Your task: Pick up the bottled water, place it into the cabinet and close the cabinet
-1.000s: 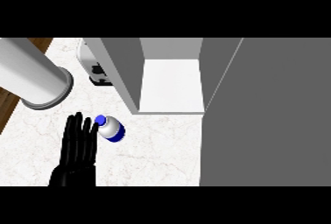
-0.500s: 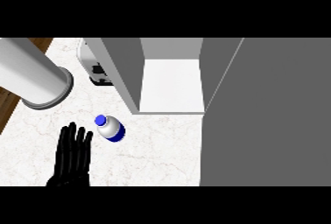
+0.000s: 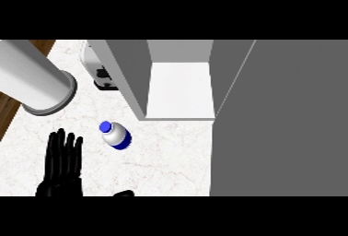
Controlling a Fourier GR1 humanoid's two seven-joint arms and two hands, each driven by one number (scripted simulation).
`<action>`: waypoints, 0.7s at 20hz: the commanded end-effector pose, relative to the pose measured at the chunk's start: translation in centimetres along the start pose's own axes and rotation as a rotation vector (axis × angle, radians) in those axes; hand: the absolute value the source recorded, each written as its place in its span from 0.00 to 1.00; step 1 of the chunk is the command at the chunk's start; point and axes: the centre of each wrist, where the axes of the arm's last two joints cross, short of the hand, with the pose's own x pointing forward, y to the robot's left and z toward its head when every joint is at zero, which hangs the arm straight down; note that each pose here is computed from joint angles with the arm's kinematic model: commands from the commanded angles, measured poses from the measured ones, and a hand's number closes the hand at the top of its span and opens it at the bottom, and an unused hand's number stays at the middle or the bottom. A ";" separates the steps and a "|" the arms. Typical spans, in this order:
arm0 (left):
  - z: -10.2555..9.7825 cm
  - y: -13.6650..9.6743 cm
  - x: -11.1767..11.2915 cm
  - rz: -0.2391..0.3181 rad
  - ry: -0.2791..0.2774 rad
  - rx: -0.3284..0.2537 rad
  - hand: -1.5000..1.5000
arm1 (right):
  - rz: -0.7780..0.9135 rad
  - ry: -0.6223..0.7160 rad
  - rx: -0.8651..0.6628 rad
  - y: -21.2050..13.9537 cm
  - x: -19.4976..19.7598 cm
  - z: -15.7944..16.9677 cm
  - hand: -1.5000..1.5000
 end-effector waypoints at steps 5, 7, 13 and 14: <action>-2.8 2.9 -1.4 -0.054 -0.002 0.012 0.00 | 0.002 -0.009 0.027 -0.2 0.9 -0.6 0.00; -3.2 5.6 -3.6 -0.078 0.007 0.023 0.00 | -0.008 0.017 0.021 0.1 -1.4 -0.3 0.00; -4.5 7.3 -6.0 -0.073 0.073 0.002 0.00 | 0.017 -0.006 0.025 0.7 -0.3 0.1 0.00; -4.2 6.7 -6.1 -0.086 0.061 0.014 0.00 | -0.008 -0.002 0.023 -0.3 0.1 0.2 0.00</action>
